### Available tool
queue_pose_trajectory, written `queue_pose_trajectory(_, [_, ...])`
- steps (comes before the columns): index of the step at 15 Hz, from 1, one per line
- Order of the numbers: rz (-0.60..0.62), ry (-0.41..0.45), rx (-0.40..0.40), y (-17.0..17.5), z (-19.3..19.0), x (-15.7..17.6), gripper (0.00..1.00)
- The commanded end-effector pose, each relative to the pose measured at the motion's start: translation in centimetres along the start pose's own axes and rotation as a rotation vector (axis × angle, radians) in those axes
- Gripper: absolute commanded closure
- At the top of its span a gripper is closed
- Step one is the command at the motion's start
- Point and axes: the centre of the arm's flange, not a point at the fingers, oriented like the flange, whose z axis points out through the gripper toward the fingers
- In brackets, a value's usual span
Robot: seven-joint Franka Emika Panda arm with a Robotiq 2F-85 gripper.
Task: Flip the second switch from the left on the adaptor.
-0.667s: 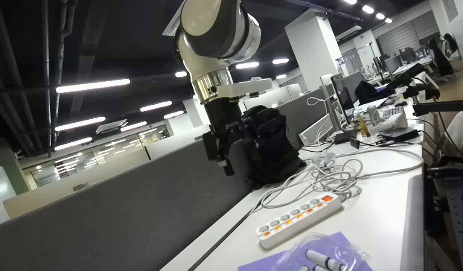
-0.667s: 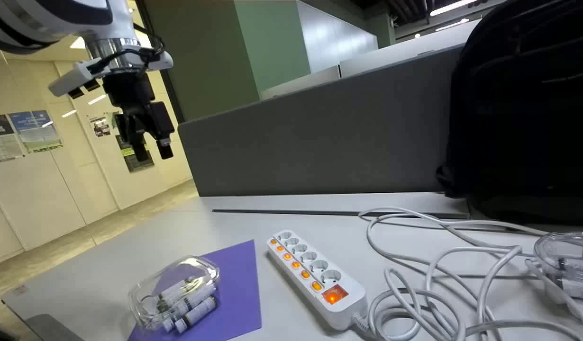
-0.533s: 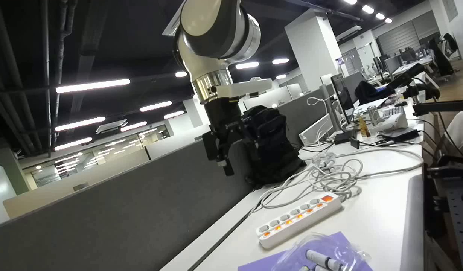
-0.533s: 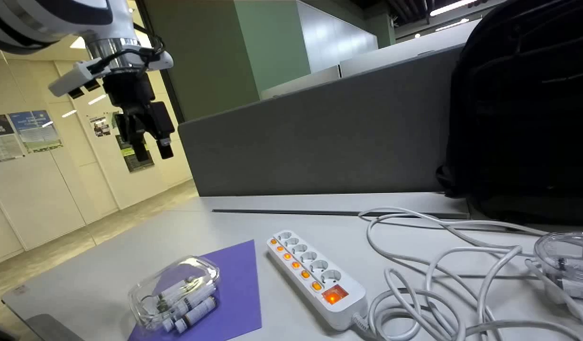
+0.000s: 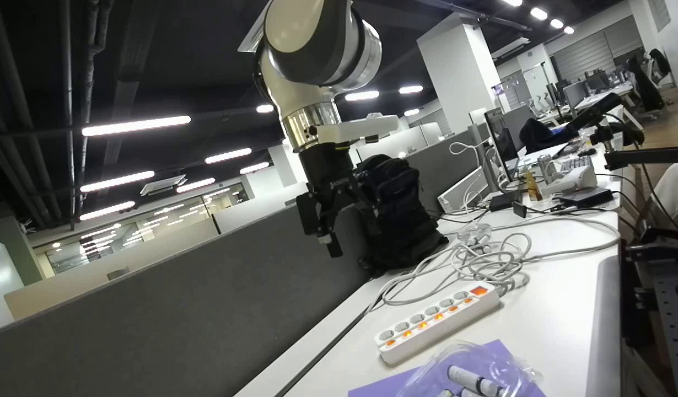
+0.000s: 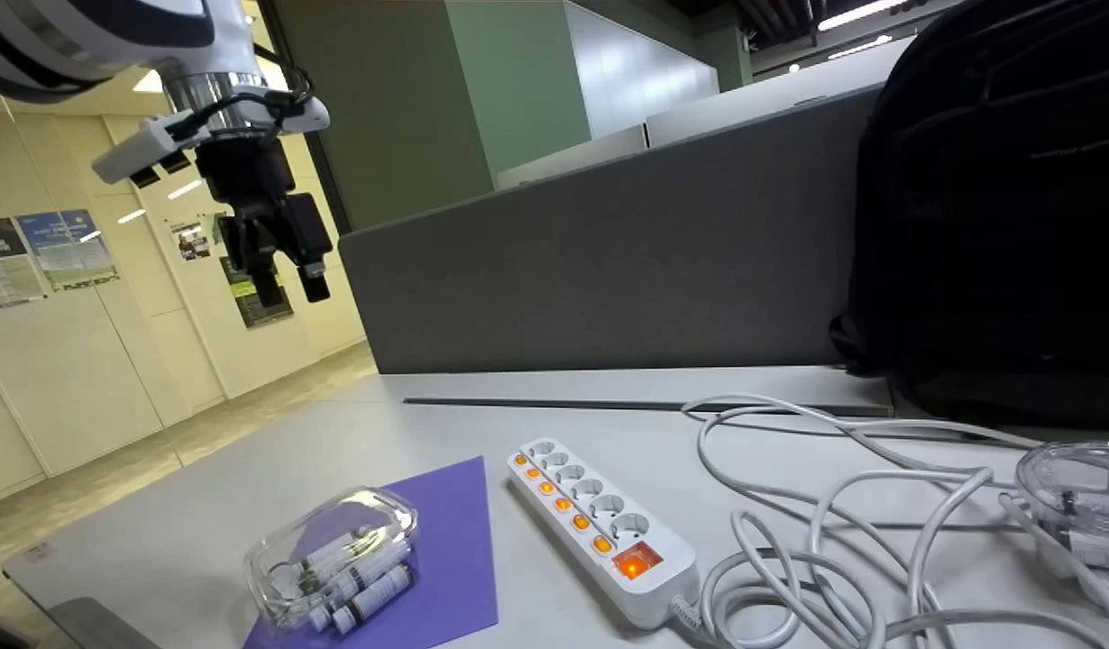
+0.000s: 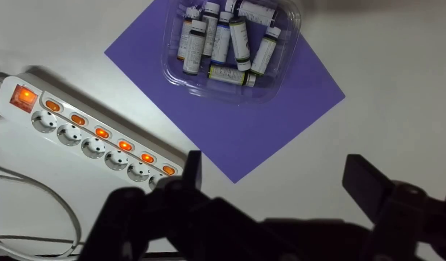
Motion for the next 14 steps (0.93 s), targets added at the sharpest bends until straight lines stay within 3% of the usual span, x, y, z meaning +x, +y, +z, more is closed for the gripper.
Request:
queue_pose_trajectory(1, [0.035, 0.001, -0.018, 0.1, 0.1, 0.1, 0.00])
queue_pose_trajectory(5, [0.163, 0.127, -0.138, 2.7, 2.0, 1.9, 0.00])
queue_pose_trajectory(11, [0.363, 0.280, -0.252, 8.8, 7.9, 5.3, 0.00])
queue_pose_trajectory(12, [0.393, 0.288, -0.252, 9.5, 8.8, 5.7, 0.25])
queue_pose_trajectory(13, [0.411, 0.292, -0.250, 10.1, 9.8, 6.2, 0.26])
queue_pose_trajectory(14, [0.430, 0.294, -0.247, 10.6, 10.7, 6.5, 0.34])
